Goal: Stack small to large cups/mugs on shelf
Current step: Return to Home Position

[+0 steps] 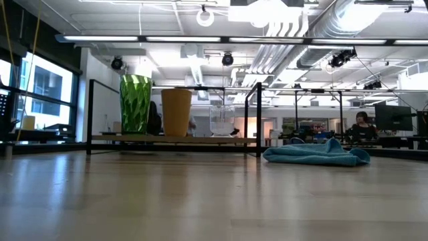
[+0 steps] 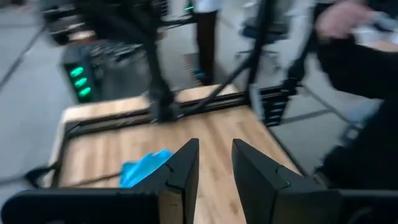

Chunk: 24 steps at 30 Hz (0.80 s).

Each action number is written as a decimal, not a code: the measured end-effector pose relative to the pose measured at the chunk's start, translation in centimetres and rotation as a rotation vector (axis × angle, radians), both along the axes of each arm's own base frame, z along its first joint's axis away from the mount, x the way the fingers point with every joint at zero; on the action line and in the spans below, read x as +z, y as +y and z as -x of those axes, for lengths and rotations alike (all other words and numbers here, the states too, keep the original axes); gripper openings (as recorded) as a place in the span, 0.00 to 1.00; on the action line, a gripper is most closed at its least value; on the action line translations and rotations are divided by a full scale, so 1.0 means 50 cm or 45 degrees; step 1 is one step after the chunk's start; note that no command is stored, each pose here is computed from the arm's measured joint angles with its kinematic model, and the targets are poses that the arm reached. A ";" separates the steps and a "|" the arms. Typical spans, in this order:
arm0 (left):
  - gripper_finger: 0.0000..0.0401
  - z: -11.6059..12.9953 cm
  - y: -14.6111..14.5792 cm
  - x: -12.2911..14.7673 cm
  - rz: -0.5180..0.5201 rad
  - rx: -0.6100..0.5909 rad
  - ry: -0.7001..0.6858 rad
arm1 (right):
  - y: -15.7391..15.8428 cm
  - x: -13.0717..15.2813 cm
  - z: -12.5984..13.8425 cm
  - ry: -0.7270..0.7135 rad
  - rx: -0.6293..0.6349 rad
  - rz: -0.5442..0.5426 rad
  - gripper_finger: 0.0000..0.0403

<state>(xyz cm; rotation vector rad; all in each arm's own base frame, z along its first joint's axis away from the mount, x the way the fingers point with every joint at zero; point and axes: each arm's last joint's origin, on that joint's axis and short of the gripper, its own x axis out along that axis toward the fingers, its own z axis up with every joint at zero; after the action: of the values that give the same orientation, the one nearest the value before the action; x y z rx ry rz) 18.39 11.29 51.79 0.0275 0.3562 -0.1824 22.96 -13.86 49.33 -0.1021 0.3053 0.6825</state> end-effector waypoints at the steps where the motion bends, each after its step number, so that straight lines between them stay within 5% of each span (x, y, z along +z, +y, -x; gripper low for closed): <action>1: 0.21 -0.003 -0.006 0.001 -0.002 -0.045 -0.014 | -0.003 0.003 0.007 -0.022 0.000 -0.008 0.23; 13: 0.21 -0.019 -0.032 -0.012 -0.038 -0.343 -0.119 | -0.040 0.016 0.052 -0.147 -0.047 -0.032 0.23; 24: 0.21 -0.001 -0.039 -0.039 -0.232 -0.234 -0.359 | -0.066 0.029 0.103 -0.214 -0.148 -0.016 0.23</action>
<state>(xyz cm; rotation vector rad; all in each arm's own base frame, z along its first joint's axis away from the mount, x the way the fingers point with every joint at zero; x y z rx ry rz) 18.43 9.32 49.86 0.2644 0.0876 -0.3236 17.83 -17.18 50.79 -0.1279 0.1444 0.5566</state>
